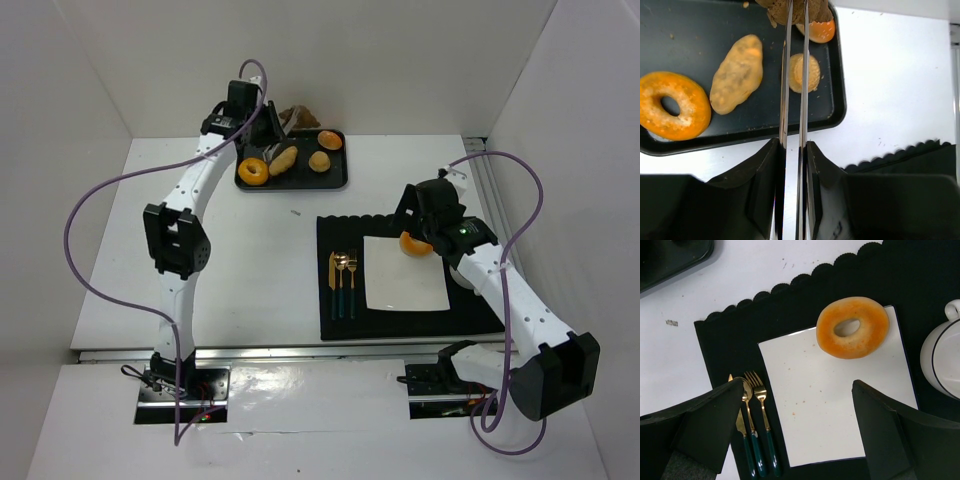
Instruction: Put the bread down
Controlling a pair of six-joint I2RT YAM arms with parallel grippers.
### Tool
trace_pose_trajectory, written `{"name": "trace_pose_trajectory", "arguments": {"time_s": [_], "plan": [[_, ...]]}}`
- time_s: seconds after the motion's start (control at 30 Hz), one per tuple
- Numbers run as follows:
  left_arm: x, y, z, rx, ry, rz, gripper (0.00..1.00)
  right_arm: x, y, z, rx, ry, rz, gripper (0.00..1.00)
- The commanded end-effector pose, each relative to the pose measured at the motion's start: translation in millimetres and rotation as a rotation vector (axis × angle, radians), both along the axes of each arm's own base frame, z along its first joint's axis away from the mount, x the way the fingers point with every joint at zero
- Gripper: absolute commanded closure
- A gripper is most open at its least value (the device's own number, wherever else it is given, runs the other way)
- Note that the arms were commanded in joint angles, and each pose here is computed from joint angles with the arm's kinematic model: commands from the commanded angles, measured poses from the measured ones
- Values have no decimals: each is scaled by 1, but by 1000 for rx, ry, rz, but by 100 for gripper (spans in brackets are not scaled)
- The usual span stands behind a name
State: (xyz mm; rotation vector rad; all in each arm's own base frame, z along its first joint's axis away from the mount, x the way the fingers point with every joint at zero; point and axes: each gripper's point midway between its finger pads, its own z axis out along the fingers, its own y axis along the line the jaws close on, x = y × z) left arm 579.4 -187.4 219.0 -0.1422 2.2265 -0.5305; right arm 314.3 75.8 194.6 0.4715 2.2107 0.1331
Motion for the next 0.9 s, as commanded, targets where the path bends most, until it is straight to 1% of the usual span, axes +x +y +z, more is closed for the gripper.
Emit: {"name": "trace_pose_trajectory", "arguments": {"time_s": [0.0,0.07,0.17,0.2,0.23,0.27,0.3,0.33,0.4,0.43,0.47,0.5,0.53,0.57,0.6,0.63,0.67,0.7,0.73,0.77,0.8,0.87], "plan": [[-5,5,57,-4,-136,-13,100,6,-1,6,1,-25,-3,4],[-10,5,66,-11,-147,-21,100,6,-1,6,1,-25,-3,4],[-24,0,68,-28,-134,-70,100,5,-1,9,4,-34,-3,4],[-34,0,84,-40,-155,-82,100,4,-1,15,7,-43,-3,4],[-45,-2,73,-47,-118,-105,100,4,-3,18,2,-46,-10,4],[-59,-14,75,-57,-111,-141,100,3,-3,22,6,-58,-10,4],[-79,-18,81,-54,-111,-171,100,2,-6,30,4,-75,-20,4],[-91,-22,85,-47,-116,-192,100,2,-8,30,-3,-77,-28,4],[-124,-44,91,-27,-135,-284,100,-1,-12,47,-1,-112,-42,4],[-142,-48,74,-9,-98,-313,100,-2,-18,46,-13,-105,-60,4],[-166,-49,93,-9,-132,-339,100,-3,-18,57,-6,-124,-61,4],[-185,-58,90,4,-123,-376,100,-6,-22,65,-7,-144,-72,4],[-199,-61,90,4,-120,-394,100,-9,-28,71,-23,-158,-98,4],[-222,-59,84,8,-99,-413,100,-11,-31,76,-14,-177,-115,4],[-239,-70,82,-3,-88,-445,100,-14,-34,82,-14,-198,-127,4],[-252,-73,80,-12,-79,-458,100,-21,-41,95,-12,-244,-150,4],[-266,-77,66,-8,-46,-489,100,-23,-42,104,-1,-270,-151,4],[-291,-88,73,-23,-52,-536,100,-26,-45,114,2,-298,-164,4],[-303,-92,71,-27,-44,-550,100,-30,-47,118,5,-304,-164,4],[-315,-96,61,-21,-18,-567,100,-34,-50,124,2,-317,-176,4],[-333,-107,65,-44,-23,-605,100,-37,-54,131,-4,-321,-188,4],[-344,-109,52,-30,16,-591,100,-42,-61,137,-24,-323,-216,4]]}}
